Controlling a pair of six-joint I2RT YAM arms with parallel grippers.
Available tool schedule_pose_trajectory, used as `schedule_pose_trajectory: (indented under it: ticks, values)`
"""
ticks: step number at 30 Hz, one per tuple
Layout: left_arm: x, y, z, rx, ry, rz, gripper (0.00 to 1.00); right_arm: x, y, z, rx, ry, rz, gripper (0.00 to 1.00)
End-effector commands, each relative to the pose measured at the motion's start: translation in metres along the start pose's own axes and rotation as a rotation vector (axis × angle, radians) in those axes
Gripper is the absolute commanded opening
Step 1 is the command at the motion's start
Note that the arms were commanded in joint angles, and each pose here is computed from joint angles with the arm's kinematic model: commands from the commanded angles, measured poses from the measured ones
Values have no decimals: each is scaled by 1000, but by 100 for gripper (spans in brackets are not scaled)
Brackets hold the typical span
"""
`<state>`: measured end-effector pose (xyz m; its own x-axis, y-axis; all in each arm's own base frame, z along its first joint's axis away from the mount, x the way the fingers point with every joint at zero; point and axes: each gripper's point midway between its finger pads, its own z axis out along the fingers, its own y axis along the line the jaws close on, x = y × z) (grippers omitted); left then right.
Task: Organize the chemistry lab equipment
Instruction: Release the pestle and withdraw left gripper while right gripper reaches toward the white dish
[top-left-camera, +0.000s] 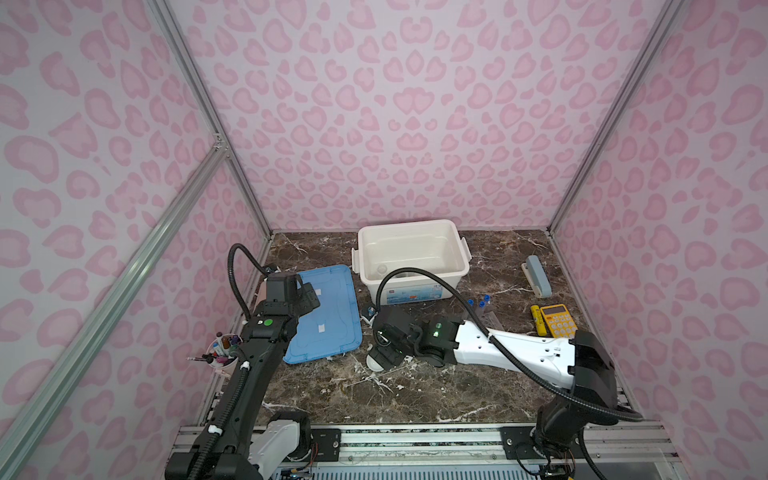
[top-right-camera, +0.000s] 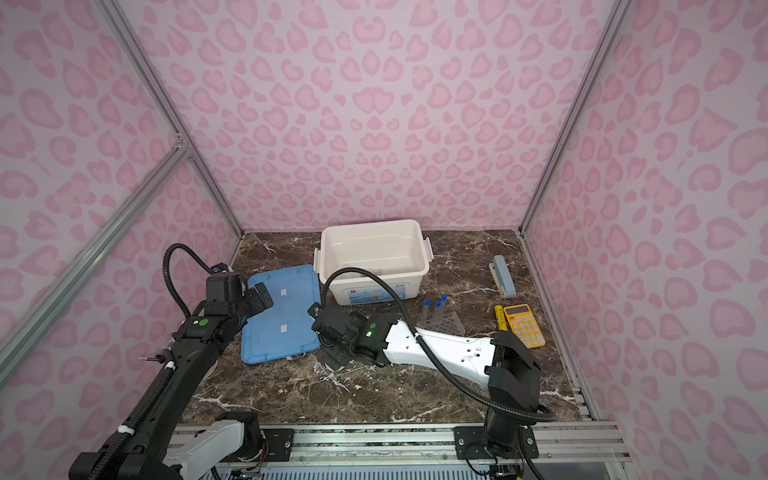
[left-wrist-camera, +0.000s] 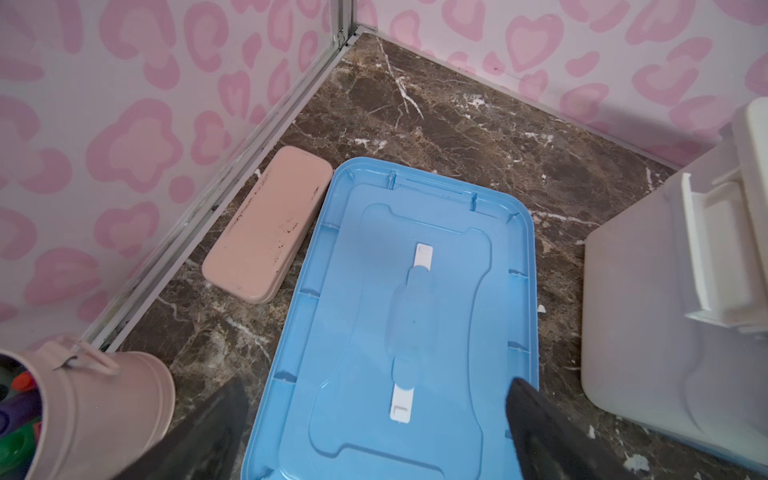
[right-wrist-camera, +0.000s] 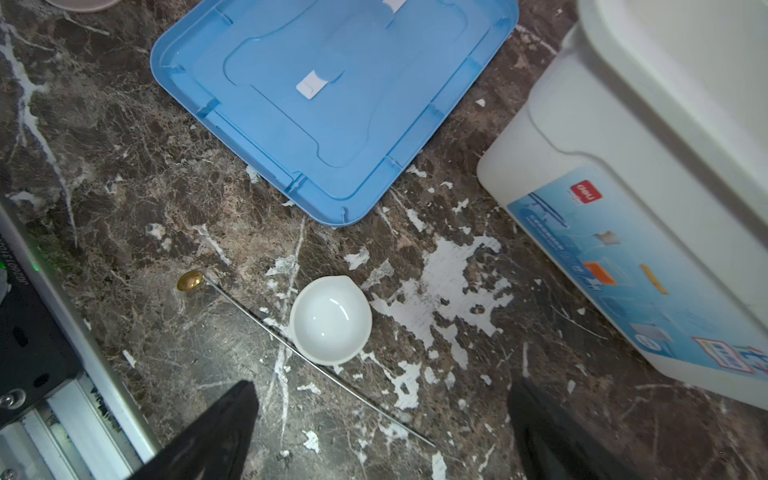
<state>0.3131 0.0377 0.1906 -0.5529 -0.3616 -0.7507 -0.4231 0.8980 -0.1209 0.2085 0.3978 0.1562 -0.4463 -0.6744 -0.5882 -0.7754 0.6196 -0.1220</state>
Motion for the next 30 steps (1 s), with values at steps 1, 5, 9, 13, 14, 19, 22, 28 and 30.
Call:
schedule_pose_trajectory:
  ticks: [1, 5, 9, 13, 14, 19, 22, 28, 30]
  values:
    - [10, 7, 1, -3, 22, -13, 98, 17, 22, 17, -36, 77, -15, 97]
    - [15, 13, 0, -12, 26, -17, 98, 34, 36, 42, -50, 171, -26, 97]
    - [16, 12, 0, -6, 28, -21, 98, 50, 42, 61, -55, 224, -35, 97]
    - [16, 11, 1, -1, 32, -19, 98, 58, 44, 74, -47, 260, -42, 94]
    - [17, 11, 1, 0, 33, -21, 98, 53, 45, 76, -52, 254, -38, 93]
    - [19, 11, 1, 4, 37, -18, 98, 57, 43, 89, -41, 289, -27, 89]
    - [19, 11, 1, 3, 39, -15, 98, 58, 37, 95, -38, 297, -8, 87]
    - [20, 10, 2, 7, 42, -13, 98, 59, 29, 102, -28, 316, 7, 86]
    - [20, 10, 3, 8, 45, -12, 98, 60, 30, 104, -39, 324, 10, 84]
